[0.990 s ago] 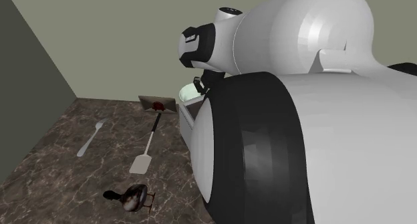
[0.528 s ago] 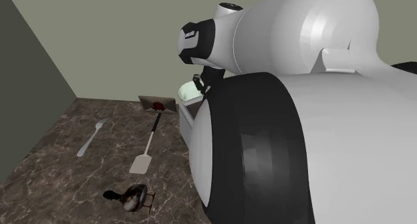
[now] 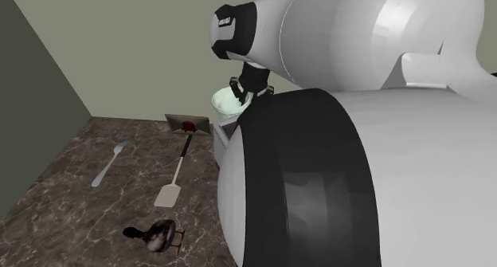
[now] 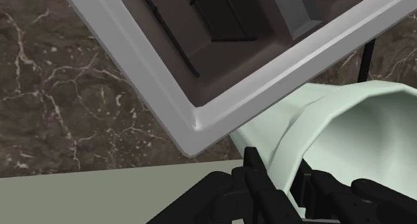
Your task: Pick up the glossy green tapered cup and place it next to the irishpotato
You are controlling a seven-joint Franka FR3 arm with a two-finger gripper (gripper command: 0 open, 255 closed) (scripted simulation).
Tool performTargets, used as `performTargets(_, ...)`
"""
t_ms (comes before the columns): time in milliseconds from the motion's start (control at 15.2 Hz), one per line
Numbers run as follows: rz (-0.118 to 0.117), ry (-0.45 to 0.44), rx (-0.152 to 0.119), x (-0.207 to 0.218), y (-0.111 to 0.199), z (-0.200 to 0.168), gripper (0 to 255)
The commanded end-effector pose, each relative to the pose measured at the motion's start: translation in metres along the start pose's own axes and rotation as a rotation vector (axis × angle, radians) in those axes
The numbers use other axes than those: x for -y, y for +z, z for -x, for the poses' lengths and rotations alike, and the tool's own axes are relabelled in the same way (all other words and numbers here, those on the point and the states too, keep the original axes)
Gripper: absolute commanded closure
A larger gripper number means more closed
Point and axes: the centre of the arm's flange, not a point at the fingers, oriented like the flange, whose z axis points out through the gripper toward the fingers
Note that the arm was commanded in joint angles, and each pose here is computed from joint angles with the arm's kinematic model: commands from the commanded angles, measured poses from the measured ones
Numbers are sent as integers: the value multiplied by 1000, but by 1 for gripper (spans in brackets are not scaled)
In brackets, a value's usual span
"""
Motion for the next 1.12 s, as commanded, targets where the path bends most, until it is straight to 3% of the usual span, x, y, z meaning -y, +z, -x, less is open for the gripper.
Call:
performTargets(0,0,0,-1,3,-11,-1,255)
performTargets(1056,0,0,-1,20,-94,-4,255)
